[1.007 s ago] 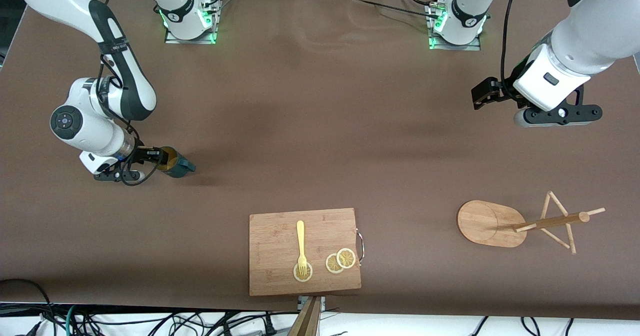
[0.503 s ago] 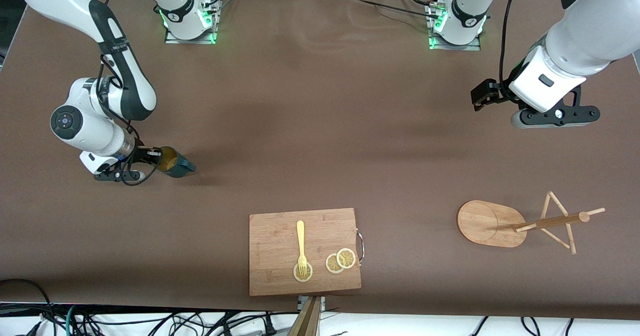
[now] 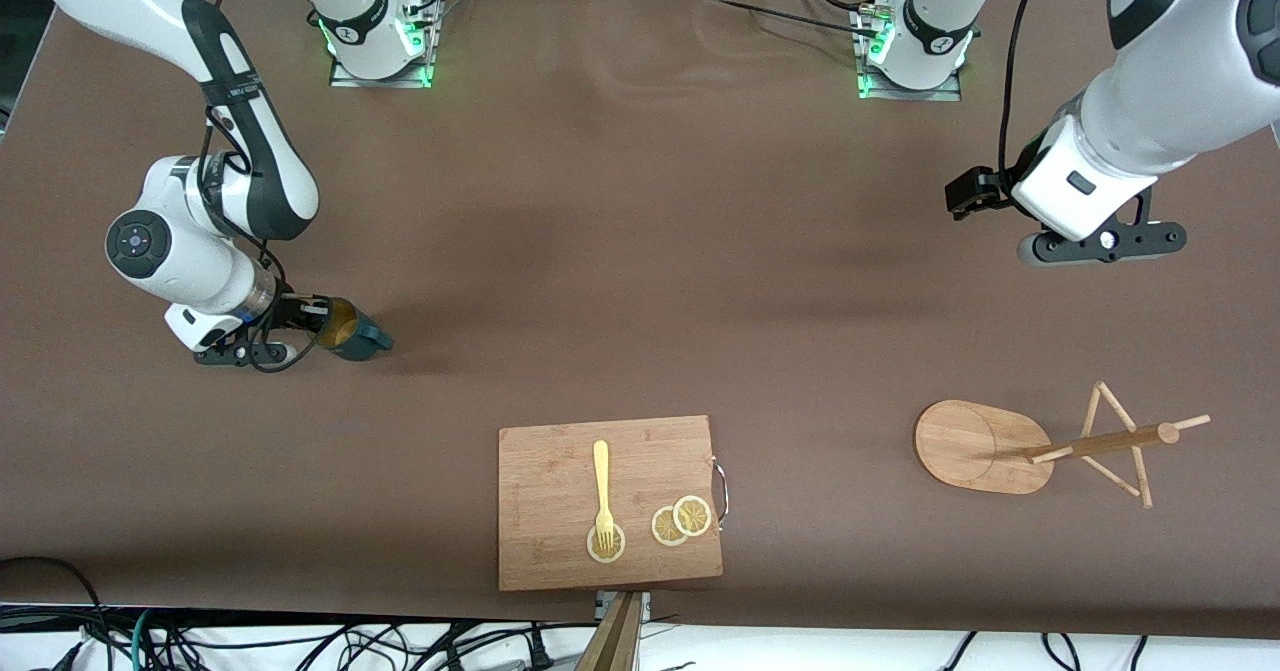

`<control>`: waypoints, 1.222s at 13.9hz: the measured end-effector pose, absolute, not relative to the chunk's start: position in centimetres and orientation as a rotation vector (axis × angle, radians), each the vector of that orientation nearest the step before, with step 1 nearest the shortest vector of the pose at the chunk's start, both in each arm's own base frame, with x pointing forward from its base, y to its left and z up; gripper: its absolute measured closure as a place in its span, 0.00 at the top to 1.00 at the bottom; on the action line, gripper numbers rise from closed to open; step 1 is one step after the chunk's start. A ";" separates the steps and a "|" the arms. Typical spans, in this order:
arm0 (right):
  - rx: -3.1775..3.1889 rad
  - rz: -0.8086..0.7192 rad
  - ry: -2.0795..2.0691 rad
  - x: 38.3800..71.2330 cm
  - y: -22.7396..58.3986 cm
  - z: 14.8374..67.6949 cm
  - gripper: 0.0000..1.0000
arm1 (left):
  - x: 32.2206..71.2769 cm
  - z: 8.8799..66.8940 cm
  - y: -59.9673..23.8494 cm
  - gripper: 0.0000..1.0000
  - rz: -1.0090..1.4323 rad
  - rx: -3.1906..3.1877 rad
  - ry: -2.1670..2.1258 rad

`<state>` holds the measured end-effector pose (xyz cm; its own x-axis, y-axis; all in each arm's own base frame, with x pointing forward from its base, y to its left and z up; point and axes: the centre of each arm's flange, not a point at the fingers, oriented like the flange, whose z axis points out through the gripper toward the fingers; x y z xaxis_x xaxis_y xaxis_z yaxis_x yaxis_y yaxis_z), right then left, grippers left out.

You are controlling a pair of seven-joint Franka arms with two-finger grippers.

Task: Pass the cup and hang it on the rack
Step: 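Carry the mug toward the table middle while the left gripper approaches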

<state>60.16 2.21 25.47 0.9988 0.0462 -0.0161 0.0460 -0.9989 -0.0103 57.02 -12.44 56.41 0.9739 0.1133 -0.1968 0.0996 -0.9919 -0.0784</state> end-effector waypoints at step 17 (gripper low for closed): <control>-3.029 0.030 -0.069 57.1 41.5 31.5 0.04 | 50.1 58.1 -4.6 1.00 0.363 -2.976 -0.339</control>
